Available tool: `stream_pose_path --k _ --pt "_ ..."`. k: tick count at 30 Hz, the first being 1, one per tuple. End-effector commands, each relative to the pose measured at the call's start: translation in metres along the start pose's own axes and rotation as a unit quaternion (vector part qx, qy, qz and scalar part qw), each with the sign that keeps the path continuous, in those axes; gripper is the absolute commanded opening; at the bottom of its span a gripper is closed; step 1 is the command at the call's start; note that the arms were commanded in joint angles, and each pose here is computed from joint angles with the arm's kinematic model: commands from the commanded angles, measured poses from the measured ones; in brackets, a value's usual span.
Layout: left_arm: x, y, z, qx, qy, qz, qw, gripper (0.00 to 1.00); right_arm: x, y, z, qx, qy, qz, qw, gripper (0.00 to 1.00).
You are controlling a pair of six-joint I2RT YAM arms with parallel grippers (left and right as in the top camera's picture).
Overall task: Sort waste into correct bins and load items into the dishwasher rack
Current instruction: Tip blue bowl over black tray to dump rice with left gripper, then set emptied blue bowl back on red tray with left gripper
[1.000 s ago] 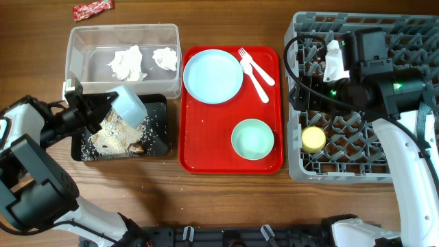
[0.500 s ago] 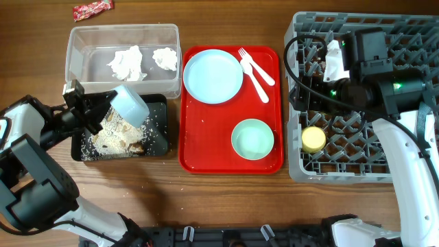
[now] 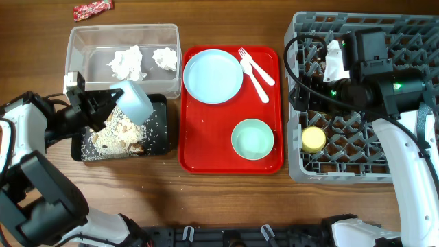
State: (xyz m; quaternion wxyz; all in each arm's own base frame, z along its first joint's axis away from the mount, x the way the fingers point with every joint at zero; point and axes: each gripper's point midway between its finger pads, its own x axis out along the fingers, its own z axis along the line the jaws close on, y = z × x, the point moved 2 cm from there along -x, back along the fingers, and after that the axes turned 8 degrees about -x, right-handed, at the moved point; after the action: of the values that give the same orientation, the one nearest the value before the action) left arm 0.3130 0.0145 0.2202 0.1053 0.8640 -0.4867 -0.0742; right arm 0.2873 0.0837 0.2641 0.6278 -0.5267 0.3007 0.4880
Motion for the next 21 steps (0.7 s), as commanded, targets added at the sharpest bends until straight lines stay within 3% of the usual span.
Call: stream_pose_path --k 1,9,15,18,21 --pt "0.0 0.006 -0.01 0.033 -0.002 -0.001 0.999 0.04 0.004 0.002 -0.002 -0.004 0.007 0.007 1.0 0.77" --pt "0.018 0.029 -0.027 0.098 -0.03 0.034 0.994 0.04 0.004 0.002 -0.002 -0.004 0.007 0.008 1.0 0.77" --pt "0.048 0.056 -0.046 0.208 -0.107 0.093 0.968 0.04 0.004 0.001 -0.002 -0.004 0.006 0.005 1.0 0.77" --pt "0.073 0.061 -0.038 0.231 -0.19 0.108 0.948 0.04 0.004 0.001 -0.002 0.0 0.006 0.004 1.0 0.77" --pt "0.103 0.056 -0.011 0.247 -0.318 0.079 0.912 0.04 0.004 0.001 -0.002 0.001 0.006 0.004 1.0 0.77"
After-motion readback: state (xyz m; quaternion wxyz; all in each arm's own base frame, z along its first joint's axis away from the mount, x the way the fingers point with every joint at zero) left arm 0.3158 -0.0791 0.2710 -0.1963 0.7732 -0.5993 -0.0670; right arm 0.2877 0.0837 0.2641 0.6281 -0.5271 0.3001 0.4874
